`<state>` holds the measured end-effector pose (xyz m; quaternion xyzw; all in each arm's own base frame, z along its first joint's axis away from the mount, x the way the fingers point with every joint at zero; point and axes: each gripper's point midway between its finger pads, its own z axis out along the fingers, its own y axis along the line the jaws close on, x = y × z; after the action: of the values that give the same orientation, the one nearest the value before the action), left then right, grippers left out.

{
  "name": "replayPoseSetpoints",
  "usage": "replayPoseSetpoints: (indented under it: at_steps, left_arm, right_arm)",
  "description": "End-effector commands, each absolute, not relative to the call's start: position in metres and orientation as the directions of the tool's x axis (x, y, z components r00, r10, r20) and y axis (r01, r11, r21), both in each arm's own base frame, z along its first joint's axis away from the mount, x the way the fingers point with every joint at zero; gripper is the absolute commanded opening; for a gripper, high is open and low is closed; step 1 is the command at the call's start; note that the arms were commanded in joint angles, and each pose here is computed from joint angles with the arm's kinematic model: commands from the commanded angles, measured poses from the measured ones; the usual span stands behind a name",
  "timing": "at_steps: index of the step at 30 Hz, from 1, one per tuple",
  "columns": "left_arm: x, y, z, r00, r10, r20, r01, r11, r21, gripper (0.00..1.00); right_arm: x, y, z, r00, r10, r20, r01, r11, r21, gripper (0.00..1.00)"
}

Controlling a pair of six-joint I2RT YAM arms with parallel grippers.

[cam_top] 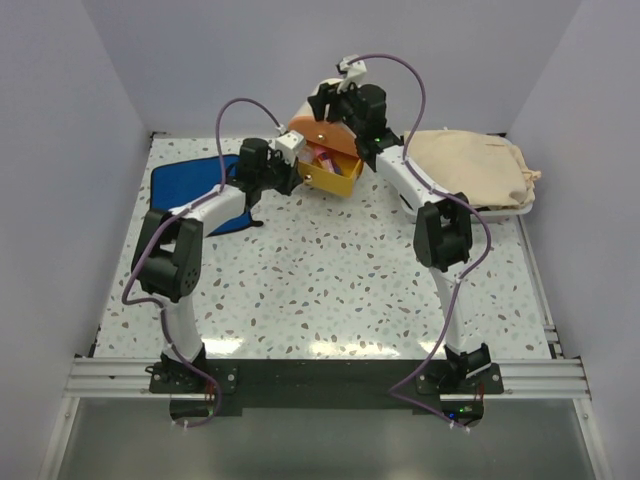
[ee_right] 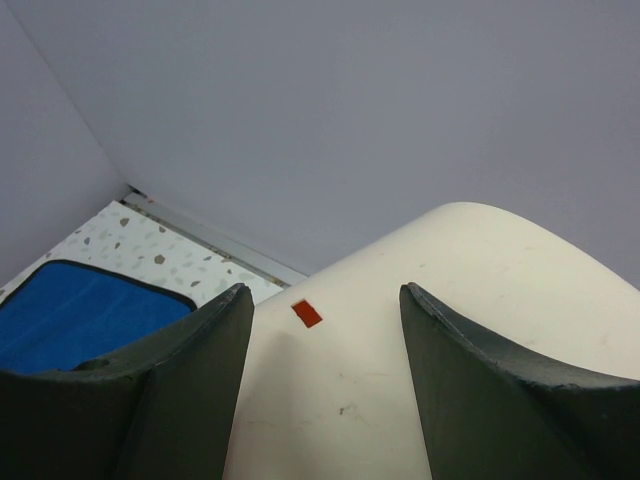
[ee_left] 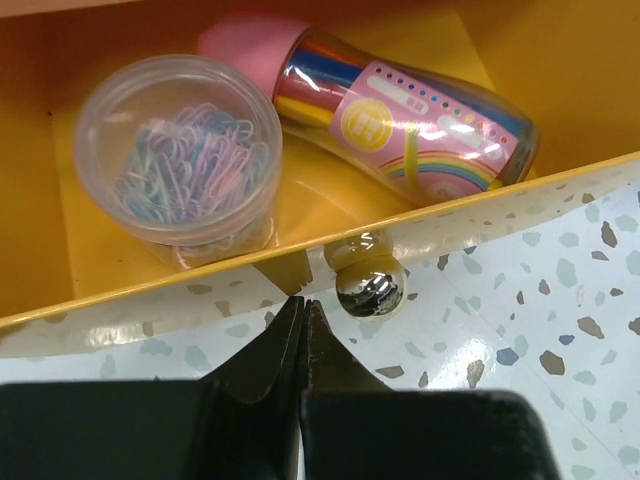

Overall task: Sort the stationery into containers
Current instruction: Close the drawer in the storage box.

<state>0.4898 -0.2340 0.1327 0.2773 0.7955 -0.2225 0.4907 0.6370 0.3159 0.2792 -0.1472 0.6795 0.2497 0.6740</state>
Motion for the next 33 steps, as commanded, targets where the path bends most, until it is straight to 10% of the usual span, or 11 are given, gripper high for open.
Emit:
replayPoseSetpoints:
  at_steps: [1, 33]
  left_arm:
    - [0.519, -0.25, 0.187, -0.215, 0.143, -0.966, 0.662, 0.749, -0.036, 0.0]
    - [0.534, -0.29, 0.184, -0.17, 0.072, -0.983, 0.66, 0.749, -0.059, 0.0]
  right_arm:
    - [0.617, 0.302, 0.138, -0.434, 0.037, -0.9, -0.441, 0.863, 0.248, 0.64]
    - [0.605, 0.313, 0.125, -0.469, 0.025, -0.883, -0.452, 0.852, 0.265, 0.64]
